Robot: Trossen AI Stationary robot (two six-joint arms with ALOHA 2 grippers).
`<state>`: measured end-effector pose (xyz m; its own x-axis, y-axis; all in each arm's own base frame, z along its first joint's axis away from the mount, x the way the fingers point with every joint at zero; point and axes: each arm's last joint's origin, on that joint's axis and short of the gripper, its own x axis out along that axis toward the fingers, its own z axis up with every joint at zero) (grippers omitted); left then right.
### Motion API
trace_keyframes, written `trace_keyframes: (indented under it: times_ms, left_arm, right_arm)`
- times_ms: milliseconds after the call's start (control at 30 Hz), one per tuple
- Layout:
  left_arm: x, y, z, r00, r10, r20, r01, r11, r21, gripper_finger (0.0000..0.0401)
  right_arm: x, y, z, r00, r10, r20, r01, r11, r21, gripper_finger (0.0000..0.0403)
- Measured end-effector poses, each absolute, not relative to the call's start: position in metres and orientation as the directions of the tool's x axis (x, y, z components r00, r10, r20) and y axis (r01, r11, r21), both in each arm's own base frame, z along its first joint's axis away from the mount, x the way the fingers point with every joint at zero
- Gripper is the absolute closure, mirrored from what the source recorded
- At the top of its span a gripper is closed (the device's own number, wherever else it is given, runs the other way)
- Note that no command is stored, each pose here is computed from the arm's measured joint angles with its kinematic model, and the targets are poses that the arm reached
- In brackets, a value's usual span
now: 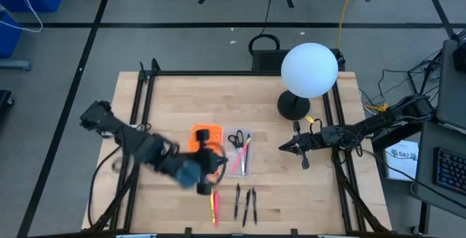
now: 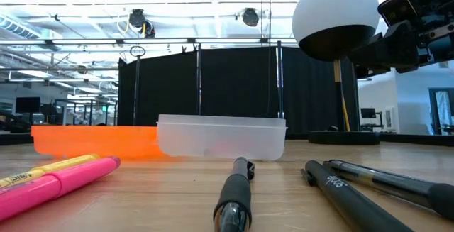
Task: Pick & place school supplies into a supply box
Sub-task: Put the right black pen into the supply box
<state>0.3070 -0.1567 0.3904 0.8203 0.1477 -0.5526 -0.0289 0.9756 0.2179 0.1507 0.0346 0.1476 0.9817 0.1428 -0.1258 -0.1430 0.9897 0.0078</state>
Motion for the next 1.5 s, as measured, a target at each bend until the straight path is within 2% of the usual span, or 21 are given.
trace_keyframes:
  times_ms: [133,233,400,500,633,767,967,1067,1300,1433,1500]
  left_arm:
    - [0.318,-0.118,0.381,0.846,-0.065,-0.530,0.204,0.956,0.209,0.0398]
    - [0.309,-0.085,0.366,0.864,-0.132,-0.486,0.268,0.938,0.221,0.0398]
    - [0.261,-0.037,0.330,0.899,-0.118,-0.422,0.217,0.957,0.194,0.0399]
    - [0.223,-0.019,0.311,0.947,-0.077,-0.311,0.126,0.982,0.140,0.0399]
    - [0.187,-0.011,0.277,0.986,-0.024,-0.164,0.032,0.998,0.047,0.0400]
    - [0.165,-0.013,0.246,0.998,-0.035,-0.047,0.035,0.999,0.015,0.0400]
    - [0.149,-0.014,0.209,0.999,-0.044,-0.002,0.044,0.999,0.012,0.0400]
    - [0.147,-0.014,0.197,0.999,-0.043,-0.032,0.044,0.999,0.023,0.0400]
    - [0.142,-0.010,0.173,0.995,0.022,-0.094,-0.006,0.986,0.167,0.0398]
    - [0.142,-0.008,0.174,0.994,0.068,-0.089,-0.053,0.985,0.165,0.0398]
    - [0.142,-0.006,0.174,0.990,0.107,-0.091,-0.095,0.987,0.130,0.0397]
  right_arm:
    - [0.150,0.034,0.145,0.978,0.142,-0.152,-0.144,0.990,-0.004,0.0403]
    - [0.150,0.034,0.145,0.978,0.142,-0.150,-0.149,0.988,-0.041,0.0403]
    - [0.151,0.035,0.146,0.979,0.142,-0.144,-0.163,0.976,-0.146,0.0403]
    - [0.150,0.034,0.145,0.978,0.141,-0.154,-0.168,0.969,-0.183,0.0403]
    - [0.151,0.034,0.146,0.980,0.141,-0.144,-0.172,0.957,-0.233,0.0403]
    - [0.151,0.034,0.148,0.983,0.138,-0.122,-0.164,0.956,-0.242,0.0403]
    - [0.151,0.035,0.155,0.989,0.137,-0.046,-0.145,0.947,-0.287,0.0403]
    - [0.152,0.034,0.159,0.991,0.132,-0.013,-0.130,0.953,-0.275,0.0403]
    - [0.152,0.030,0.159,1.000,-0.019,-0.008,0.017,0.983,-0.181,0.0403]
    - [0.152,0.029,0.161,0.999,-0.038,0.010,0.040,0.984,-0.172,0.0403]
    - [0.152,0.027,0.160,0.994,-0.109,0.003,0.108,0.983,-0.150,0.0403]
